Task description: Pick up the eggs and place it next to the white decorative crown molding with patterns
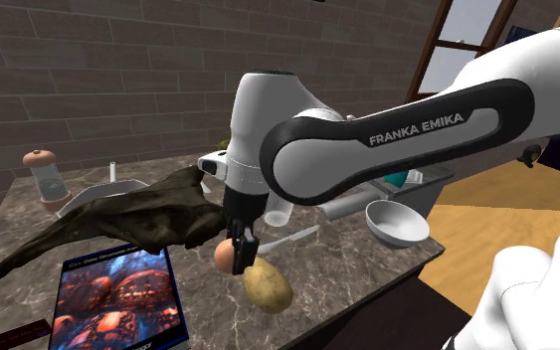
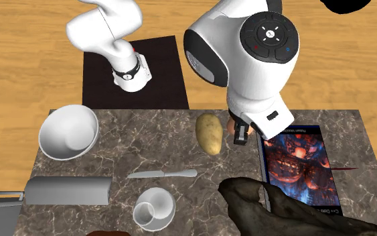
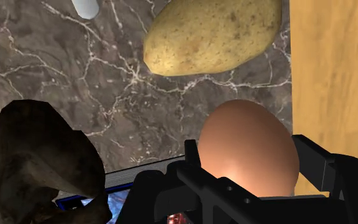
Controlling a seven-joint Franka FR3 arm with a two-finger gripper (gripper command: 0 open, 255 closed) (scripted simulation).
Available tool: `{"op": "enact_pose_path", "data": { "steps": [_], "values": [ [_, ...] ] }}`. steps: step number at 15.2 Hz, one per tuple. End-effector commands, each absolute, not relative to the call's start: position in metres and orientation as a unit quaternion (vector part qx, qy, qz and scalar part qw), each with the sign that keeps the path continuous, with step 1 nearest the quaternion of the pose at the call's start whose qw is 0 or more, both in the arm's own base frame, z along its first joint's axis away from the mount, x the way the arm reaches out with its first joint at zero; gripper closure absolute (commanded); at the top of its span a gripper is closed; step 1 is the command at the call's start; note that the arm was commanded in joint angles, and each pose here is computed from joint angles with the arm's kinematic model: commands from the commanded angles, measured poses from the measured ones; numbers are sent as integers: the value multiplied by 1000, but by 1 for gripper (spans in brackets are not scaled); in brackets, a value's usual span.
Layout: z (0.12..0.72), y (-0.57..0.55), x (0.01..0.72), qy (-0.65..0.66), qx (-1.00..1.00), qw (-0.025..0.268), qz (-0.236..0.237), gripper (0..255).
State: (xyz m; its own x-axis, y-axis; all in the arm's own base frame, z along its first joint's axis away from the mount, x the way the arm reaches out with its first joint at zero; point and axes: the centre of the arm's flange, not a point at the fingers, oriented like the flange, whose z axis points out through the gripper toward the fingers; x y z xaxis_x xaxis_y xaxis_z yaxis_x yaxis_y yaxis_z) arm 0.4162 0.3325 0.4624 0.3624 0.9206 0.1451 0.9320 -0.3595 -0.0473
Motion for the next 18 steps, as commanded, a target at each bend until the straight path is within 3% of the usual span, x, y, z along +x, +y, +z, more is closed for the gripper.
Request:
{"op": "enact_pose_path", "data": {
  "steps": [1,18],
  "values": [
    [464,310,421,-563,-823,61,-47,255],
    [464,92,474,-563,-823,61,-47,255]
  ]
}}
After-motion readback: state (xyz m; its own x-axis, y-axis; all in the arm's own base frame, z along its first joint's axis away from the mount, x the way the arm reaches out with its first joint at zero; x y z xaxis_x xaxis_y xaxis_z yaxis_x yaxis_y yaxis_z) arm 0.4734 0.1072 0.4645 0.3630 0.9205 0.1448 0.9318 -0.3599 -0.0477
